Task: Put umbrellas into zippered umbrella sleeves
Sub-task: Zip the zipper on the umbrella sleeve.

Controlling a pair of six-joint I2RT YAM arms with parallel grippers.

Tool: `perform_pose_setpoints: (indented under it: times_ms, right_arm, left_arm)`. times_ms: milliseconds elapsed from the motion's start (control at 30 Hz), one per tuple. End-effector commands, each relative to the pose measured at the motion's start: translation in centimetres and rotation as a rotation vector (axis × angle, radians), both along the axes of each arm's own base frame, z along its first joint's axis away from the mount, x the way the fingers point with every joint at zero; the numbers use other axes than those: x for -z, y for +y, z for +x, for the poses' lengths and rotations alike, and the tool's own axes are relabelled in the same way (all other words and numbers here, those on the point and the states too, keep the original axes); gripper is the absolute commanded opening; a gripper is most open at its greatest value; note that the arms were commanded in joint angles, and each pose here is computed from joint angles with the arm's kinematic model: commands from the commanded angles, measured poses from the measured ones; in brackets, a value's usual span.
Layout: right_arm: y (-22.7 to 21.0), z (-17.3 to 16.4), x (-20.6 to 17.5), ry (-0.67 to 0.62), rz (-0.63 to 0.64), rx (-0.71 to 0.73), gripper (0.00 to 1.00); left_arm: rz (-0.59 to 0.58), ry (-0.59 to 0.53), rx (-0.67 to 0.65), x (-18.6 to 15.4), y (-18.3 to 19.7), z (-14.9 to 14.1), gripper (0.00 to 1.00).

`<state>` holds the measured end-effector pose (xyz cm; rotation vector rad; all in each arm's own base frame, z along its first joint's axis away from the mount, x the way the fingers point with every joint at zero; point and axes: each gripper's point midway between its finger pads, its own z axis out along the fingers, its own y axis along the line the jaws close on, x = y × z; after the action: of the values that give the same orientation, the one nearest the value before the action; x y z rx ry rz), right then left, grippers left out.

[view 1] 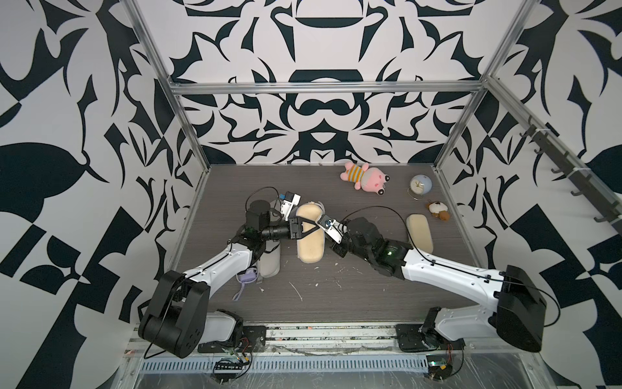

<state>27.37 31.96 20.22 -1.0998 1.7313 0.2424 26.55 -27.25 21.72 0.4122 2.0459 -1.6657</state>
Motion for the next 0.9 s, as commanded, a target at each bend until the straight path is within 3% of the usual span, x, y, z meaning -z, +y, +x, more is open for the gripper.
perform_pose_setpoints:
  times_ms: [0, 67, 267, 567, 700, 867]
  right_arm:
    - [2.3, -0.2, -5.7, -0.107, 0.159, -0.062, 0.08]
    - [2.2, -0.5, -5.3, -0.104, 0.146, -0.077, 0.00]
    - [1.5, -2.5, -2.4, -0.045, 0.015, -0.142, 0.00]
    - [1.5, -9.3, 3.6, 0.075, -0.206, -0.318, 0.00]
    - [2.2, -11.4, 4.6, 0.153, -0.189, -0.358, 0.00]
    - [4.3, -13.8, 5.0, 0.262, -0.086, -0.393, 0.00]
  left_arm:
    - [-0.024, -0.051, 0.063, -1.6, -1.0, -0.5, 0.30]
    - [-0.023, -0.047, 0.066, -1.6, -1.0, -0.4, 0.30]
    - [0.016, -0.062, 0.066, -1.8, -0.8, 0.2, 0.31]
    - [0.024, -0.088, -0.085, -2.5, 1.2, 3.9, 0.26]
    - [0.024, -0.097, -0.155, -2.5, 1.9, 5.6, 0.23]
    - [0.020, -0.119, -0.352, -2.3, 4.2, 8.9, 0.19]
